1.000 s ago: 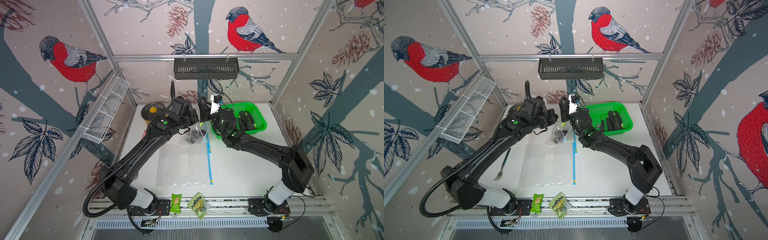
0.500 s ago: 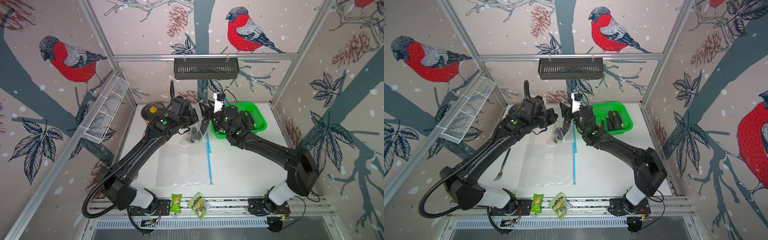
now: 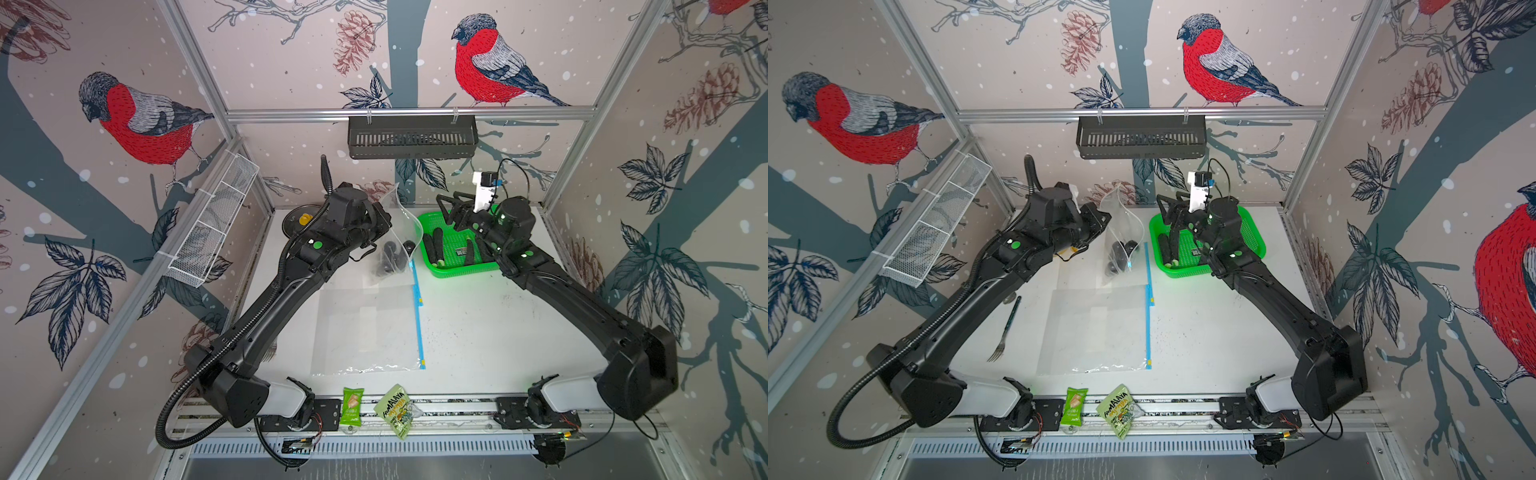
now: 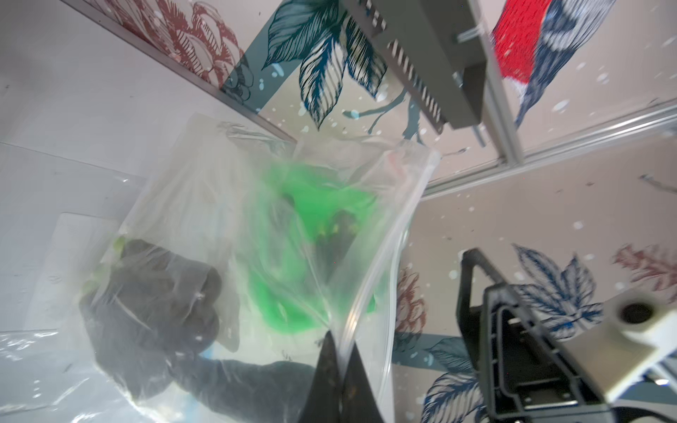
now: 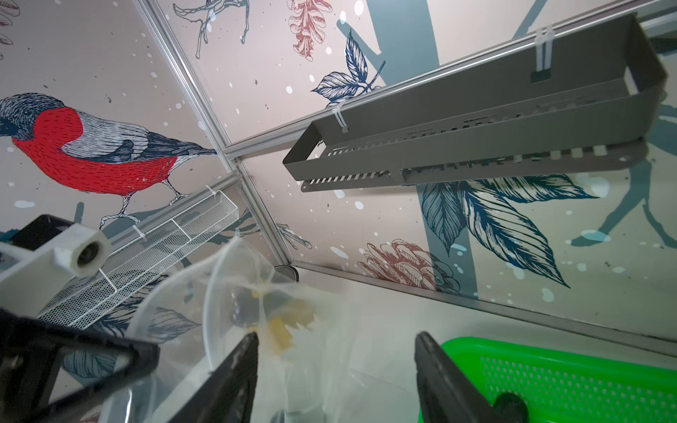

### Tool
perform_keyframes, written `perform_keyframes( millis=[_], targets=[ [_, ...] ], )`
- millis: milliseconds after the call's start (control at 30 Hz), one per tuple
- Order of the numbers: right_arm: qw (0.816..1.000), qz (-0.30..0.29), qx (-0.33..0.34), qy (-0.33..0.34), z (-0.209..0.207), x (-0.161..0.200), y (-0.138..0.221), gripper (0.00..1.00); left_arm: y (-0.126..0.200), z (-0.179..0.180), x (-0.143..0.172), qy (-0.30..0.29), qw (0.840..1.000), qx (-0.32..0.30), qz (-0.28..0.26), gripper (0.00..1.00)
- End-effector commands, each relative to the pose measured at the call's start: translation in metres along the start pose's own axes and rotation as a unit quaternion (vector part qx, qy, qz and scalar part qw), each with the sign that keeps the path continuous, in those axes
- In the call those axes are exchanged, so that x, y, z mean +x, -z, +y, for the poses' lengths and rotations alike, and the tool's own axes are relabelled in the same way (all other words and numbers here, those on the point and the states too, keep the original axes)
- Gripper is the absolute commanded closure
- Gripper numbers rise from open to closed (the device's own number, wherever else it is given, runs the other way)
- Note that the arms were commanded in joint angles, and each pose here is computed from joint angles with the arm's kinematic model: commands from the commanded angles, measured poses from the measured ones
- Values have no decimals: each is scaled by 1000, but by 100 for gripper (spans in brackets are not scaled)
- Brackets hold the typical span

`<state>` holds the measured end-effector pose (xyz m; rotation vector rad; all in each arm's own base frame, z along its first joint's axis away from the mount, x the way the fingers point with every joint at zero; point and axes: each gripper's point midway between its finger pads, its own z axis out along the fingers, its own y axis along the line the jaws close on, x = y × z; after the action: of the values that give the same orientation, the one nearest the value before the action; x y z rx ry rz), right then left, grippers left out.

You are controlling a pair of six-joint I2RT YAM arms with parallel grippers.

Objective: Place the eggplant in a zip-top bag and seal the zipper
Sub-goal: Zip the zipper on the zipper food storage bag.

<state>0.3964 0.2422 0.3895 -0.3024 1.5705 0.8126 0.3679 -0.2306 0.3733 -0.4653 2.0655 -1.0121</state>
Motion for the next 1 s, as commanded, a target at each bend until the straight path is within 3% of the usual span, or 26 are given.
perform_keyframes(
  millis=[0, 267, 467, 633, 967],
  targets=[
    [998, 33, -43, 32, 11, 5, 22, 31, 17, -39, -30, 65, 994, 74, -50, 100],
    [987, 52, -100, 117, 41, 10, 65, 43, 31, -63, -57, 118, 980, 122, -101, 100],
    [976, 38, -132, 170, 81, 38, 67, 40, 23, -66, -56, 139, 975, 140, -97, 100],
    [977, 22, -140, 162, 92, 53, 58, 37, 18, -66, -54, 147, 975, 142, -91, 100],
    [981, -27, -128, 145, 101, 50, 43, 38, 9, -63, -49, 154, 974, 145, -81, 100]
  ],
)
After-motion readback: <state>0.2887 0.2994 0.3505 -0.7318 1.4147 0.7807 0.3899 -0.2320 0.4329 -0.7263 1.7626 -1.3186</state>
